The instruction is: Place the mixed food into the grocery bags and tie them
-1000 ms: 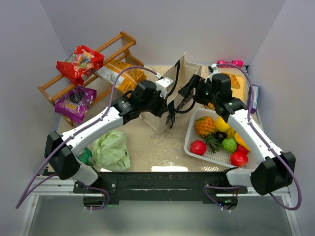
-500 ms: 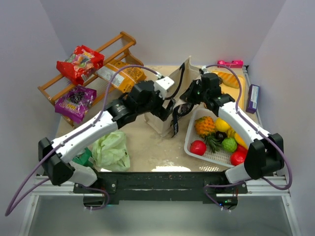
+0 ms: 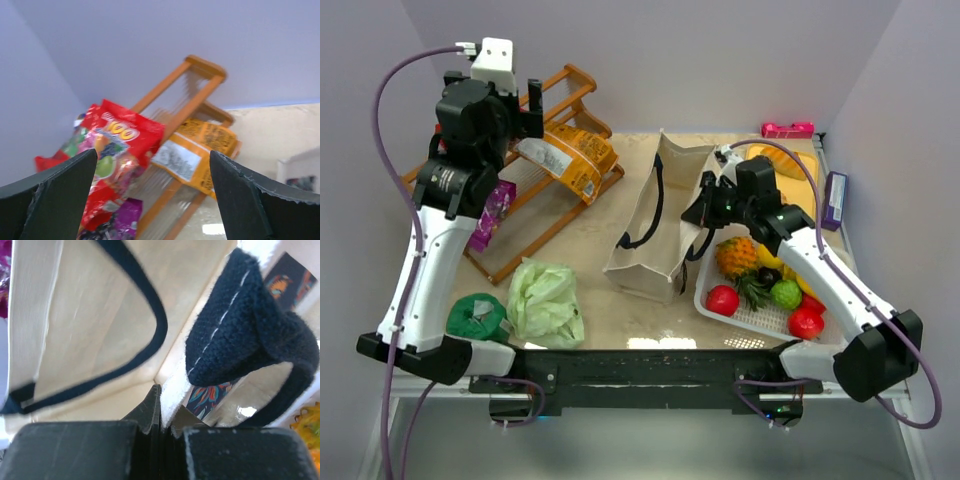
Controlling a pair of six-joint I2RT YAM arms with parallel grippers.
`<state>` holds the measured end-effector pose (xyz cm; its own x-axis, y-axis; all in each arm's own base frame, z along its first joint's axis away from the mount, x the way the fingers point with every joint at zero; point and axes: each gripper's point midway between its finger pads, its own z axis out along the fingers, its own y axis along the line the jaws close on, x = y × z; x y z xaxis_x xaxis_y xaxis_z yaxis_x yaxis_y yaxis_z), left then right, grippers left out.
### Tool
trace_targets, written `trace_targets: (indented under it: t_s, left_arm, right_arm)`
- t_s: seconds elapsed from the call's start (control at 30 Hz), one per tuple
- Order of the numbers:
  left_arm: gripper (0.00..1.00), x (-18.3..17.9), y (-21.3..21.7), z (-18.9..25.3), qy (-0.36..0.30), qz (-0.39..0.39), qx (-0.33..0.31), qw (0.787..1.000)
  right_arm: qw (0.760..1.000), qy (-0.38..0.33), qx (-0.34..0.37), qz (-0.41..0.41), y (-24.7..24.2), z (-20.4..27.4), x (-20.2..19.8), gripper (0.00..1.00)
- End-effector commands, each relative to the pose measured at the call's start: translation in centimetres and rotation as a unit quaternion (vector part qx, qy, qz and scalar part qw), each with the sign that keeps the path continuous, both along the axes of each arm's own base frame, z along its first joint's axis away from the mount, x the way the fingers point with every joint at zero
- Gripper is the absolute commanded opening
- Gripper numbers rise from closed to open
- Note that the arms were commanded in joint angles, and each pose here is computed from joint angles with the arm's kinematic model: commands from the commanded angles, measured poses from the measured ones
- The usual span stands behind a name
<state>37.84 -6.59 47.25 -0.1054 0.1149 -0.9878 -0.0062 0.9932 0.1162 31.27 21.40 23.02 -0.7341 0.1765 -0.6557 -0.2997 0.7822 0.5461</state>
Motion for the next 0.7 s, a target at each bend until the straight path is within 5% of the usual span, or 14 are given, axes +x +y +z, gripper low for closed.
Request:
trace_targets:
  t_s: [0.0,0.2,0.67]
  left_arm:
    - [1.0,1.3,3.4,-4.8,0.087,0.072,0.072,0.991]
    - [1.0,2.0,6.8,-8.0,0.109,0.176,0.137,0.969]
    - [1.0,3.3,8.1,-9.2,0.067,0.206,0.211,0.953]
  right_arm:
    - [0.999,-0.028,-0.002,0.034,0.3,0.7,-0.6,0.0]
    - [0.999,-0.016,-0.005,0.038,0.5,-0.6,-0.4,0.0]
    - [0.999,-0.019,-0.003,0.033,0.3,-0.1,-0.5,0.0]
